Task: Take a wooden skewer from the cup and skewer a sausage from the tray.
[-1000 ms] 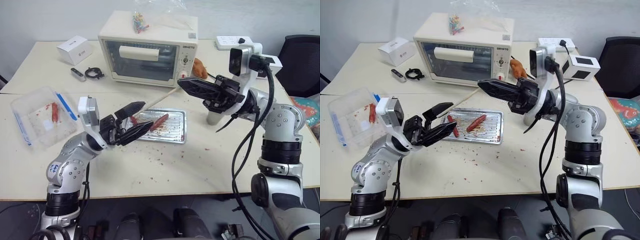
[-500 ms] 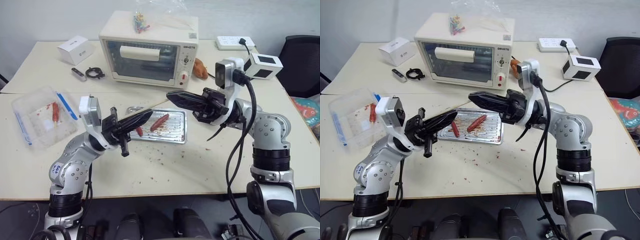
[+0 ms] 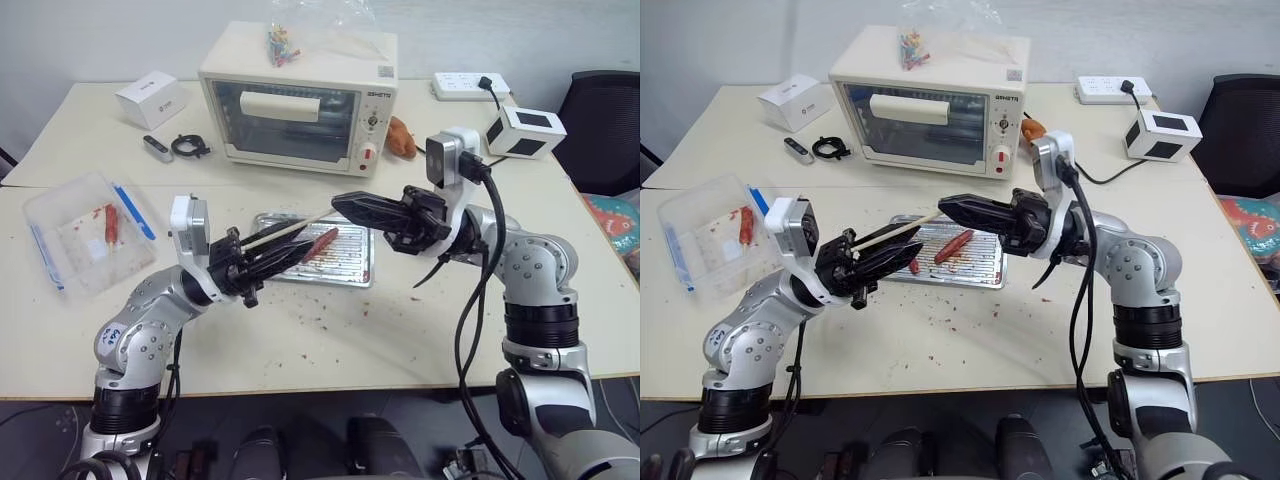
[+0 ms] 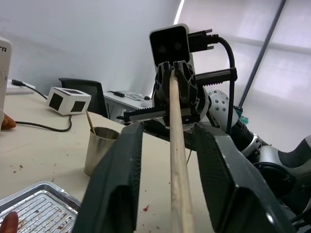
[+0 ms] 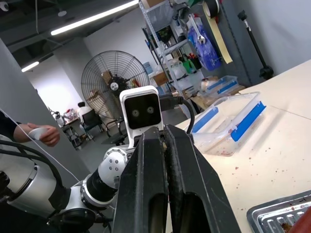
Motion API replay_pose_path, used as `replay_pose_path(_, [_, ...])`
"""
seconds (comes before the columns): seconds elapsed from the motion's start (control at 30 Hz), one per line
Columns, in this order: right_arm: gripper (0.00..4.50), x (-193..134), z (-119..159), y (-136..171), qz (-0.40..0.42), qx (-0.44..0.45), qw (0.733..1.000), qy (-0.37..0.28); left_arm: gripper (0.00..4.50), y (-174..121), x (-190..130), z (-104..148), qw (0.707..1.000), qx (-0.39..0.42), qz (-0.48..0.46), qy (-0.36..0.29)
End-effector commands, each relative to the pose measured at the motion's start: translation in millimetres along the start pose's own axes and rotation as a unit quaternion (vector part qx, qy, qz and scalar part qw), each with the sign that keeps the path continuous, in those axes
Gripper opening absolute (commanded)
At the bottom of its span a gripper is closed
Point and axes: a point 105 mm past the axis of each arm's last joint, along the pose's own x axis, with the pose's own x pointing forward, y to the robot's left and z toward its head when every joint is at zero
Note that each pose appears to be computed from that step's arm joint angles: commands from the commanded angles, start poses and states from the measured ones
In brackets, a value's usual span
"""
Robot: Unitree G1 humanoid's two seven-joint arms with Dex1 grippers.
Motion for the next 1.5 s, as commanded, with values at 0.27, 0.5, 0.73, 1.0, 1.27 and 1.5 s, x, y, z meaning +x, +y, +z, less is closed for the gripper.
replay_pose_path(0.27, [0.0,-6,5,-1,-0.003,-0.023,1.0,0.004,1.74,-9,3,6,0.999,0.025,-0.024,-0.004])
replay_pose_path(0.5, [0.0,-9,0,-2,-0.003,-0.021,1.0,0.018,0.03,-8,4,10,0.999,0.028,-0.019,-0.017])
replay_pose_path(0.73, [0.0,-14,-3,-2,-0.01,-0.016,0.999,0.027,0.03,-7,4,10,0.999,0.028,-0.015,-0.014])
replay_pose_path(1.0, [2.01,-43,-3,-10,-0.089,-0.132,0.986,0.043,0.0,5,-30,8,0.997,0.051,0.055,0.015])
replay_pose_path(1.27, [4.48,-129,-65,-1,-0.196,-0.185,0.948,0.168,0.0,18,-135,0,0.959,0.074,0.269,0.057])
replay_pose_path(1.5, [4.48,-152,-83,0,-0.231,-0.202,0.93,0.201,0.0,11,-175,1,0.921,0.084,0.378,0.045])
